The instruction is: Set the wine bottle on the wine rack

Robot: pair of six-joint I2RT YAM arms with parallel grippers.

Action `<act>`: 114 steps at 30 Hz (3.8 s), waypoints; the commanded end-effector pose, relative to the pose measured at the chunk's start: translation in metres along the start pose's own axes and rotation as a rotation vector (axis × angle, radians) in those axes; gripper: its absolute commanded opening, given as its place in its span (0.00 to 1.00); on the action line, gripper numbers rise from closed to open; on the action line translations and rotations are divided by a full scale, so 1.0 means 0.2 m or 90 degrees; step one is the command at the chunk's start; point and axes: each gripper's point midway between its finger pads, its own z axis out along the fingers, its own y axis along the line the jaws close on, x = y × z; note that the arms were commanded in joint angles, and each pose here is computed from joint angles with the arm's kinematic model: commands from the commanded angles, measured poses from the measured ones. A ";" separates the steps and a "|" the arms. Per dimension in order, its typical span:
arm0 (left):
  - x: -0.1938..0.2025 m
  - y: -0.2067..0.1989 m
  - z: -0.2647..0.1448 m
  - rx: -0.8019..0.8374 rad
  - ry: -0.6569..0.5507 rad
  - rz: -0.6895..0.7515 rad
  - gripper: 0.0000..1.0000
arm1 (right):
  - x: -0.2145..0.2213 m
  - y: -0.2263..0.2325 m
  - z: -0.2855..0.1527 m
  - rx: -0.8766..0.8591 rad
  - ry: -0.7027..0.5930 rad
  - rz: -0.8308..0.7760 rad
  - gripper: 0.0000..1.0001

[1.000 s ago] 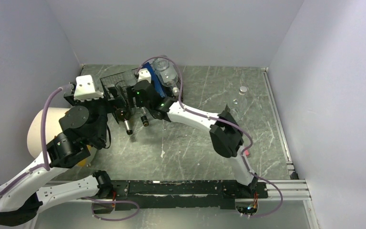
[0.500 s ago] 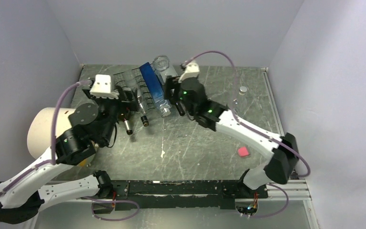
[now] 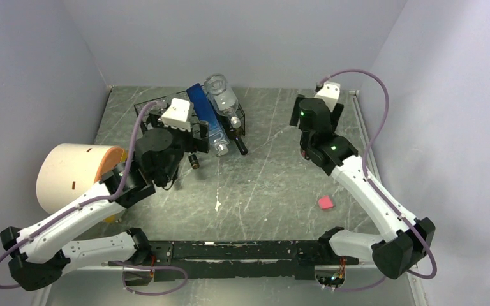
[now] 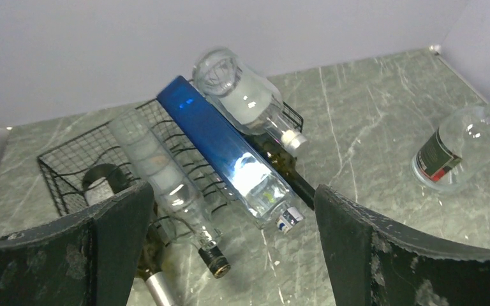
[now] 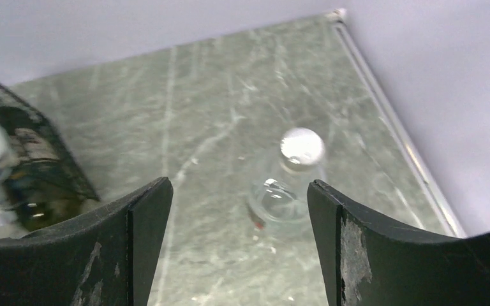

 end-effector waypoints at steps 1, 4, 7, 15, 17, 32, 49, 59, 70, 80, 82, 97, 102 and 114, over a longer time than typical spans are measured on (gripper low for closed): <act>0.09 -0.16 0.08 0.106 0.024 -0.040 0.99 | 0.07 -0.25 -0.05 0.123 0.002 -0.014 0.81; 0.19 -0.26 0.13 0.187 0.051 -0.078 0.99 | 0.11 -0.35 -0.04 0.174 0.015 -0.019 0.81; 0.27 -0.34 0.16 0.241 0.083 -0.107 0.99 | 0.16 -0.43 0.02 0.193 0.048 -0.015 0.81; 0.32 -0.42 0.14 0.313 0.098 -0.139 0.99 | 0.23 -0.40 0.25 0.075 0.127 -0.022 0.80; 0.33 -0.42 0.14 0.320 0.095 -0.143 0.99 | 0.25 -0.36 0.29 0.046 0.147 -0.029 0.79; 0.34 -0.41 0.13 0.326 0.098 -0.142 0.99 | 0.28 -0.29 0.42 0.026 0.171 -0.035 0.64; 0.34 -0.40 0.14 0.318 0.106 -0.141 0.99 | 0.25 -0.14 0.41 -0.086 0.138 -0.003 0.00; 0.34 -0.40 0.16 0.310 0.107 -0.145 0.99 | 0.16 0.10 0.23 -0.207 -0.041 0.122 0.00; 0.37 -0.40 0.16 0.306 0.118 -0.148 0.99 | 0.52 0.10 0.04 -0.199 -0.035 0.111 0.00; 0.40 -0.41 0.19 0.302 0.128 -0.144 0.99 | 0.78 0.11 -0.12 -0.282 0.050 0.082 0.00; 0.41 -0.42 0.19 0.309 0.131 -0.144 0.99 | 0.79 0.11 -0.14 -0.283 0.062 0.095 0.00; 0.43 -0.45 0.20 0.320 0.139 -0.160 0.99 | 0.88 0.11 -0.20 -0.293 0.153 0.064 0.00; 0.43 -0.46 0.20 0.320 0.143 -0.160 0.99 | 0.93 0.11 -0.21 -0.292 0.194 0.040 0.00; 0.44 -0.44 0.19 0.311 0.145 -0.160 0.99 | 1.08 0.14 -0.22 -0.298 0.291 0.023 0.00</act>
